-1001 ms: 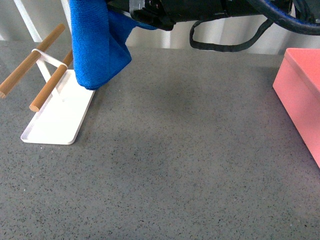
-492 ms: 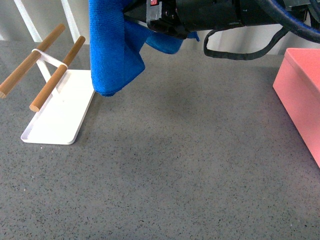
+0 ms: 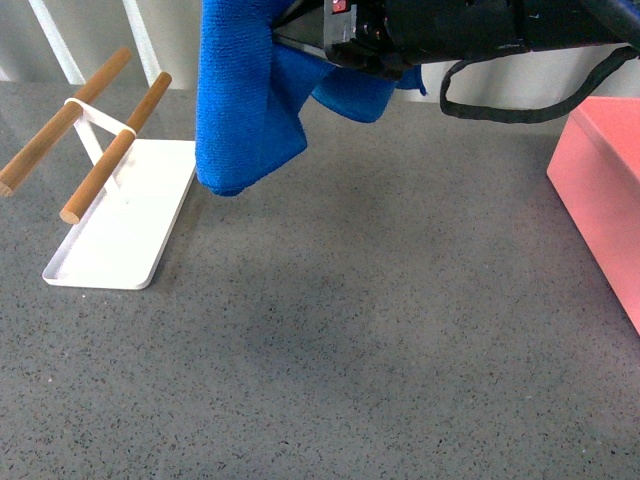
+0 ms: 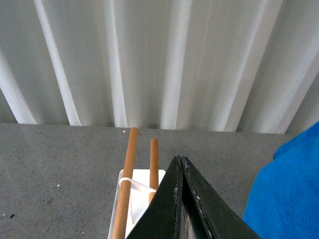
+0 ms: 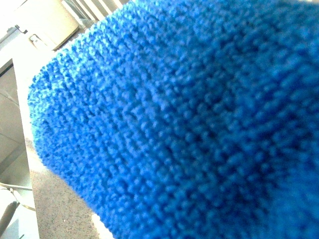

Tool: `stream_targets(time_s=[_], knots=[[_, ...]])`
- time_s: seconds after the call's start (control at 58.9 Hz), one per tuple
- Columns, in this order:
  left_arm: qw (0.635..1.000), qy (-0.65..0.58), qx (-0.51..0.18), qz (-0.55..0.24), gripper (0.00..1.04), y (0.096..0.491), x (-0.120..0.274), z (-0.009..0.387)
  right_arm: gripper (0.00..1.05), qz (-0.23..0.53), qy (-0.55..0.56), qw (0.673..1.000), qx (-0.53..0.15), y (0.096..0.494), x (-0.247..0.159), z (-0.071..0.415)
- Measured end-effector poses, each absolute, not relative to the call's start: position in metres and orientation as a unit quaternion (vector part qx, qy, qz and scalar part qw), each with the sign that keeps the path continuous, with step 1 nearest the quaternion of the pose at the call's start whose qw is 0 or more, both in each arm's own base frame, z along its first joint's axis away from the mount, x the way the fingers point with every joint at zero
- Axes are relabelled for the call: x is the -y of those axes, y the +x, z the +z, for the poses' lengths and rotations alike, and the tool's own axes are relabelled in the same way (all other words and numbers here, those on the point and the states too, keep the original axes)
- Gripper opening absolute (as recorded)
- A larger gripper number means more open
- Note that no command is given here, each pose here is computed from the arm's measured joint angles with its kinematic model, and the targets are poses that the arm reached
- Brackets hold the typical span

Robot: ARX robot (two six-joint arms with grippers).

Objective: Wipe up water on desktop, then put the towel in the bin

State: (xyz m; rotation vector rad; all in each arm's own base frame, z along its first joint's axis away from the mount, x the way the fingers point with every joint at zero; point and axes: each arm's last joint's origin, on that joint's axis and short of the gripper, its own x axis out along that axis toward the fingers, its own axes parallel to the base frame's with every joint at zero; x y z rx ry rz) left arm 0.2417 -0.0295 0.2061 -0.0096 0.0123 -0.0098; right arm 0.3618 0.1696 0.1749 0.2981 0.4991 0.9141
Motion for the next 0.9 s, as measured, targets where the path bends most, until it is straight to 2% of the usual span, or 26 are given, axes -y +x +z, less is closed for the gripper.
stream_targets(time_s=[0.577,0.9], knots=[[1.000,-0.004,-0.005,0.001,0.04,0.168,0.000,0.178,0.04,0.426,0.130,0.862,-0.243,0.359,-0.157,0.176],[1.000,-0.004,0.003,-0.001,0.04,0.150,0.000,0.168,0.04,0.419,0.129,0.864,-0.247,0.357,-0.154,0.172]])
